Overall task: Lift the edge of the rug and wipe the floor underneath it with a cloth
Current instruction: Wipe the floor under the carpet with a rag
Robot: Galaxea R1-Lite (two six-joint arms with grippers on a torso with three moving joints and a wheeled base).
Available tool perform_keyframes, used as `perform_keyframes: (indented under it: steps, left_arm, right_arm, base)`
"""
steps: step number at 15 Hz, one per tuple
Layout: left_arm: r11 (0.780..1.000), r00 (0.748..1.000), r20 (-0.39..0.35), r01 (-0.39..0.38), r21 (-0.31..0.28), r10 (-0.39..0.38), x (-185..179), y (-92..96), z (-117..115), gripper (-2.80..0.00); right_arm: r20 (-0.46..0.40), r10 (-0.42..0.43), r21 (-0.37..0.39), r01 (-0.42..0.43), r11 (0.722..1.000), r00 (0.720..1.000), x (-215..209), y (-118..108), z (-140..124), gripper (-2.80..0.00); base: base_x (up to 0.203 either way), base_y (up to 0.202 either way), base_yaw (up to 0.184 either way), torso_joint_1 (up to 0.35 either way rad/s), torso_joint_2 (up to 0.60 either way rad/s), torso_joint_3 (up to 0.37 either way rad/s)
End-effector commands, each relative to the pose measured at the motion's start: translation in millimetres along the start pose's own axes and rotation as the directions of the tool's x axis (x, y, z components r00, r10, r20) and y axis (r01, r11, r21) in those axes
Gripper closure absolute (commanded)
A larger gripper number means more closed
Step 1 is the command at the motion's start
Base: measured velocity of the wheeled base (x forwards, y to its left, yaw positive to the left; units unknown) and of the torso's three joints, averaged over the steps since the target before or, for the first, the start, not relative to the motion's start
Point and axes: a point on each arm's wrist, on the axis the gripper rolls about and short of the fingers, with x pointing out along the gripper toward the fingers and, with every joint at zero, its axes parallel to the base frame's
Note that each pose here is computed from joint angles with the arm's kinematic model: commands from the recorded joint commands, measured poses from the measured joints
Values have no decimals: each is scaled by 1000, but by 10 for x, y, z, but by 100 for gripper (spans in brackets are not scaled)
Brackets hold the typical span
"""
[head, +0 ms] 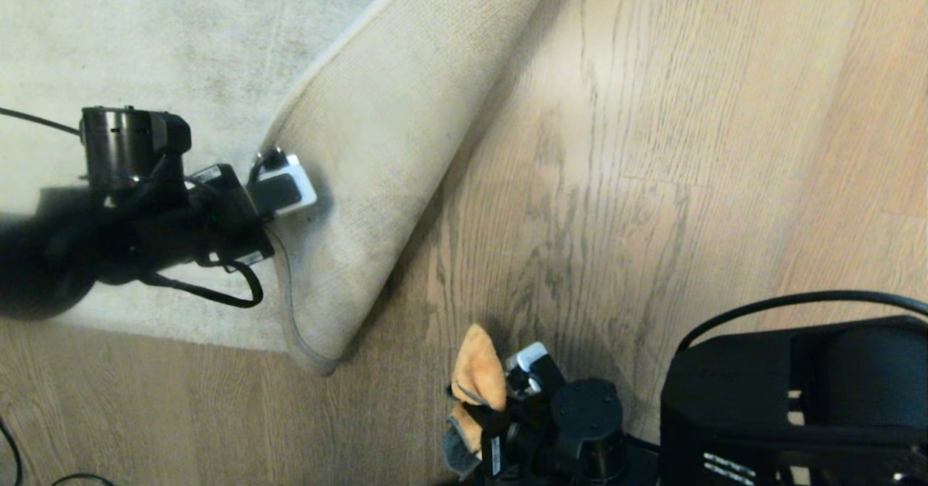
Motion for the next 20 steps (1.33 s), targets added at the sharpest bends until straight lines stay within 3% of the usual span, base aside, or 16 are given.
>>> perform_keyframes:
  steps: [1,9,17,20]
  left_arm:
    - [1000,1000,-2,3,7,-3,10,-11,-1,0]
    - [1000,1000,-4,13,14,-13,-2,-51,-7,0]
    - [1000,1000,7,-3,16,2,14,-76,-2,0]
    - [1000,1000,7,-3,16,2,14,-76,-2,0]
  right_arm:
    - [39,-34,13,34,999,999,24,-132,44,0]
    - [144,-226,21,225,974,963,-60,-835,414,0]
    - [279,-256,-6,268,963,925,-470,-1461,971,0]
    - [287,-225,-18,241,970,931,-575,-1396,1073,0]
  base:
    - [0,0,0,0,0,0]
    - [0,0,0,0,0,0]
    - [0,0,0,0,0,0]
    - [0,0,0,0,0,0]
